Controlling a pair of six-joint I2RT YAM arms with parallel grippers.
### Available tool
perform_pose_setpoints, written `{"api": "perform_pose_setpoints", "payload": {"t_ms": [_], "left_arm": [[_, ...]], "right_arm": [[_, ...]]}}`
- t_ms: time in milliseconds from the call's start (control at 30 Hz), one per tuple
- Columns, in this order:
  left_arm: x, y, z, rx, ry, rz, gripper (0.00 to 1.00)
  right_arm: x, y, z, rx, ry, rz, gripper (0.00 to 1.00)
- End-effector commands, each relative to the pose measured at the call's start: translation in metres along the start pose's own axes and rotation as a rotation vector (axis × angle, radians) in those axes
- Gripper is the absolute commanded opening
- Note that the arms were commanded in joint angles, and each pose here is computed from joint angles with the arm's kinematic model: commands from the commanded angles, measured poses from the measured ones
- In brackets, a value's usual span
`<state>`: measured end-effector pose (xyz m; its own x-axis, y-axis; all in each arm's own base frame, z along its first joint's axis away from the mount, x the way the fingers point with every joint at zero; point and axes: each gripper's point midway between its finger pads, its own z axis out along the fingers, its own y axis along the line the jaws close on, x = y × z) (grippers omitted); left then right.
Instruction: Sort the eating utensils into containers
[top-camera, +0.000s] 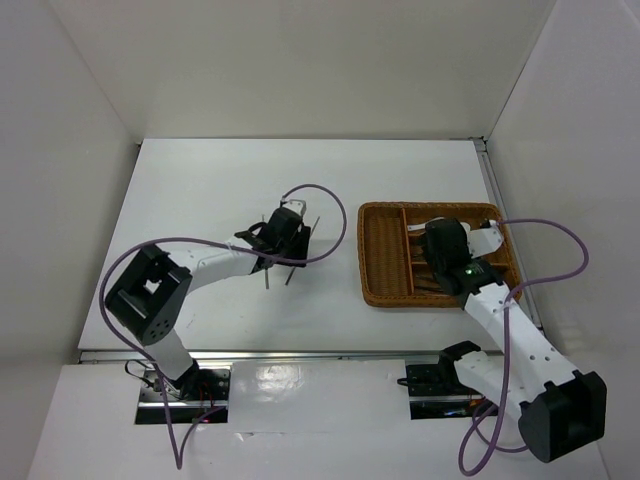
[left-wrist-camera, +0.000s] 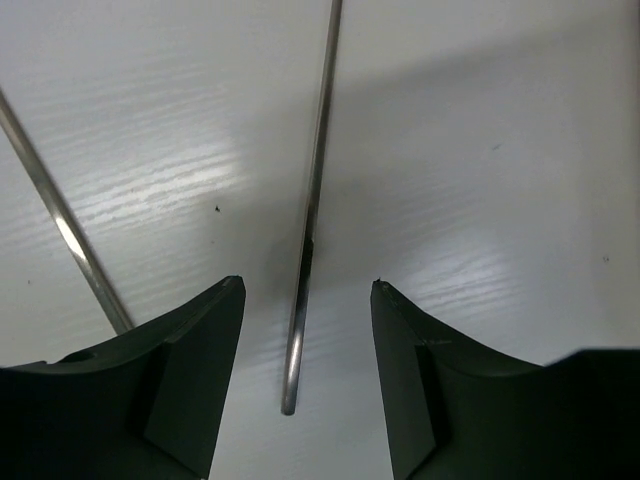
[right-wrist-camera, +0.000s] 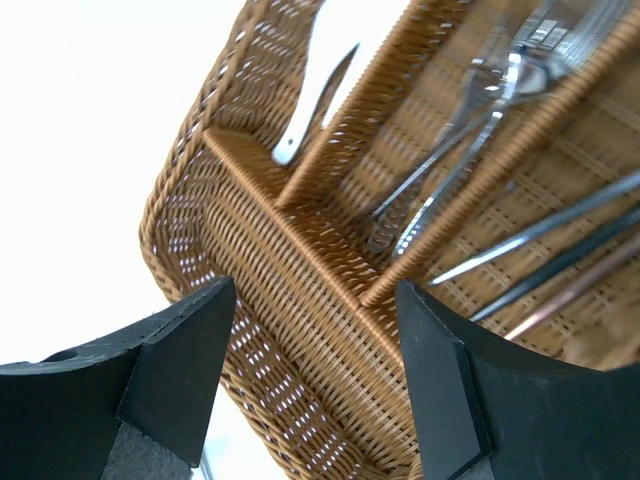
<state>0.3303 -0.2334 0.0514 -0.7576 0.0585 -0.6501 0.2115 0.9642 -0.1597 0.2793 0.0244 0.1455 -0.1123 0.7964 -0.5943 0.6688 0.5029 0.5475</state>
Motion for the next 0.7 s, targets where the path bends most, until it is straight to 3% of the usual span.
{"api": "perform_pose_setpoints", "payload": {"t_ms": [0, 267, 500, 600, 667], "left_arm": [[-0.023, -0.009, 0.004, 0.023, -0.036, 0.051, 0.67], [-0.008, 0.000, 0.027, -0.043, 0.043, 0.077, 0.55], [0.002, 0.001, 0.038, -0.088, 0.084, 0.105, 0.51], [0.007, 0.004, 0.043, -0.109, 0.109, 0.112, 0.45], [0.008, 0.004, 0.044, -0.116, 0.127, 0.116, 0.34]], "right_arm": [[-0.008, 0.032, -0.001, -0.117, -0.011, -0.094, 0.73], [-0.002, 0.035, 0.007, -0.104, 0.005, -0.134, 0.73], [-0.006, 0.037, 0.006, -0.115, -0.011, -0.141, 0.73], [-0.005, 0.035, 0.006, -0.115, -0.011, -0.141, 0.73], [-0.007, 0.035, 0.006, -0.111, -0.019, -0.141, 0.74]]}}
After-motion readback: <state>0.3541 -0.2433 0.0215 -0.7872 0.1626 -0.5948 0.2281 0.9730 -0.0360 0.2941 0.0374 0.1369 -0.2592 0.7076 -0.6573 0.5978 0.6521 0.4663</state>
